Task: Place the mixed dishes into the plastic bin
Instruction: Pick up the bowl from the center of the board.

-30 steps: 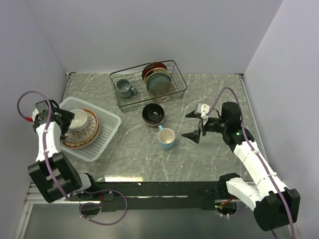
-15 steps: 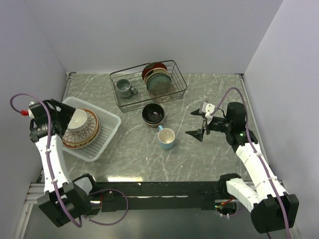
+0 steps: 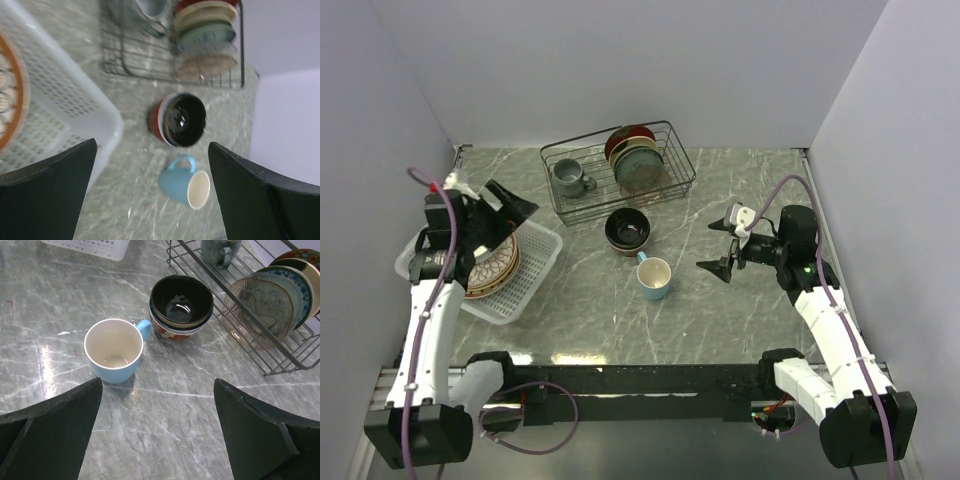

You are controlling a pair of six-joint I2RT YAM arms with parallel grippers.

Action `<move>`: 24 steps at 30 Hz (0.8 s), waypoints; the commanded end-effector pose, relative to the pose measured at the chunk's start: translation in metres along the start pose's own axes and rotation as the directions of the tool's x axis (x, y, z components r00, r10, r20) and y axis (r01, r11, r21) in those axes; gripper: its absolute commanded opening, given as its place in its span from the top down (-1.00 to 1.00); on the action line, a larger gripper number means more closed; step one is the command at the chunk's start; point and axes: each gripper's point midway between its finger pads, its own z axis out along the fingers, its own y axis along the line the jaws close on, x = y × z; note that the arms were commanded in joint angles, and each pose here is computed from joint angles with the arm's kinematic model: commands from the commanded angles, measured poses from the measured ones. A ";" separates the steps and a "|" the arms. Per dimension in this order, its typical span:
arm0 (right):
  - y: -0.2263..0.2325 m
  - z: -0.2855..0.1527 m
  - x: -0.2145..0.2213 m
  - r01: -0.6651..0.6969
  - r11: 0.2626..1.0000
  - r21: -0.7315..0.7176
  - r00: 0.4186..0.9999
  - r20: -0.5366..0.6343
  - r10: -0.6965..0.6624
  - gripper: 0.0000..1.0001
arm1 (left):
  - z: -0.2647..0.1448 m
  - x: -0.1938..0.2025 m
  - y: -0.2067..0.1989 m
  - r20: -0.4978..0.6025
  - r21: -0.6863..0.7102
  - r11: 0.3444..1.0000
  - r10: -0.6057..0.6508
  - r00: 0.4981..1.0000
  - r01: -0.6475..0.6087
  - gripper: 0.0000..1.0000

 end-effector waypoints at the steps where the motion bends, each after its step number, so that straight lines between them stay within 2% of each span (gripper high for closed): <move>1: -0.001 -0.002 0.001 0.023 1.000 -0.001 1.000 0.001 -0.023 -1.00 | 0.007 0.022 -0.040 -0.062 0.134 0.988 0.084 0.995 -0.075 -0.99; 5: -0.001 -0.003 0.002 0.033 0.999 0.000 0.999 -0.005 -0.033 -1.00 | 0.018 0.046 -0.054 -0.134 0.174 0.980 0.124 0.983 -0.100 -0.99; 12: -0.001 -0.003 0.004 0.037 0.999 -0.003 0.999 -0.015 -0.037 -1.00 | 0.025 0.098 -0.095 -0.225 0.345 0.926 0.242 0.944 -0.155 -0.99; 24: 0.000 -0.005 0.006 0.051 0.999 -0.004 0.998 -0.023 -0.051 -1.00 | 0.062 0.151 -0.113 -0.298 0.341 0.910 0.343 0.891 -0.237 -0.99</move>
